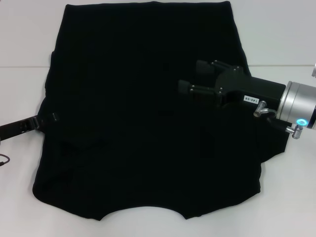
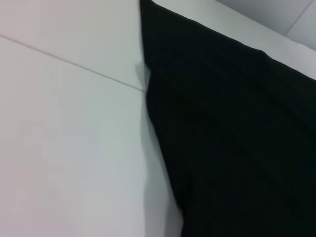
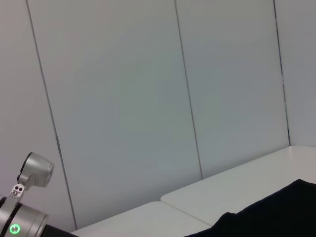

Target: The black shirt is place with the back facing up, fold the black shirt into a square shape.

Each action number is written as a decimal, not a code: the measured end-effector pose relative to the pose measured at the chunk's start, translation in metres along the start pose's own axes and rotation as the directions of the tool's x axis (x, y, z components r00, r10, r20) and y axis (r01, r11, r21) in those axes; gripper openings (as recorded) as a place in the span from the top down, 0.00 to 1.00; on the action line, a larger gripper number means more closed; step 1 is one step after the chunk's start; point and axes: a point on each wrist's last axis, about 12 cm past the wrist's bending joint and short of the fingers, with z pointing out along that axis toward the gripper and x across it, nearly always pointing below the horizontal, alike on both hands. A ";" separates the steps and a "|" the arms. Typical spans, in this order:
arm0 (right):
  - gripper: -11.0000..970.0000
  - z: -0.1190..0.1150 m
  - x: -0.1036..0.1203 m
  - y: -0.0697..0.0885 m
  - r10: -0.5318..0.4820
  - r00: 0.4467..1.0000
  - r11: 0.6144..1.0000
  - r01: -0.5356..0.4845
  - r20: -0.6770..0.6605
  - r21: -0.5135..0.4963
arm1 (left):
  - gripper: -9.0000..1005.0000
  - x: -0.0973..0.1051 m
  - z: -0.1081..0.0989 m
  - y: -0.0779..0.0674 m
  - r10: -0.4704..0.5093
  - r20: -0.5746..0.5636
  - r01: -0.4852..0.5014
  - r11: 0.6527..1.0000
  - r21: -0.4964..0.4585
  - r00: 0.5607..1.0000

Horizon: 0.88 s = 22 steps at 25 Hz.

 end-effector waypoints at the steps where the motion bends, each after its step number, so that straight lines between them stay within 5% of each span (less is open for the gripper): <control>1: 0.06 0.000 0.000 0.000 0.000 1.000 1.000 0.000 0.000 0.000 | 0.10 0.000 0.000 -0.001 0.001 -0.001 -0.001 1.000 0.002 1.000; 16: 0.06 -0.001 0.000 0.000 0.001 1.000 1.000 -0.001 0.000 0.001 | 0.19 -0.004 0.000 -0.002 0.043 -0.003 -0.043 0.999 0.009 0.999; 18: 0.06 -0.001 0.000 0.000 0.001 1.000 1.000 -0.001 0.000 0.001 | 0.42 -0.005 0.001 -0.003 0.050 -0.003 -0.050 0.999 0.010 0.999; 22: 0.06 -0.001 0.000 0.000 0.000 1.000 1.000 0.000 0.000 0.001 | 0.57 -0.007 0.001 -0.004 0.055 -0.003 -0.054 0.998 0.015 0.999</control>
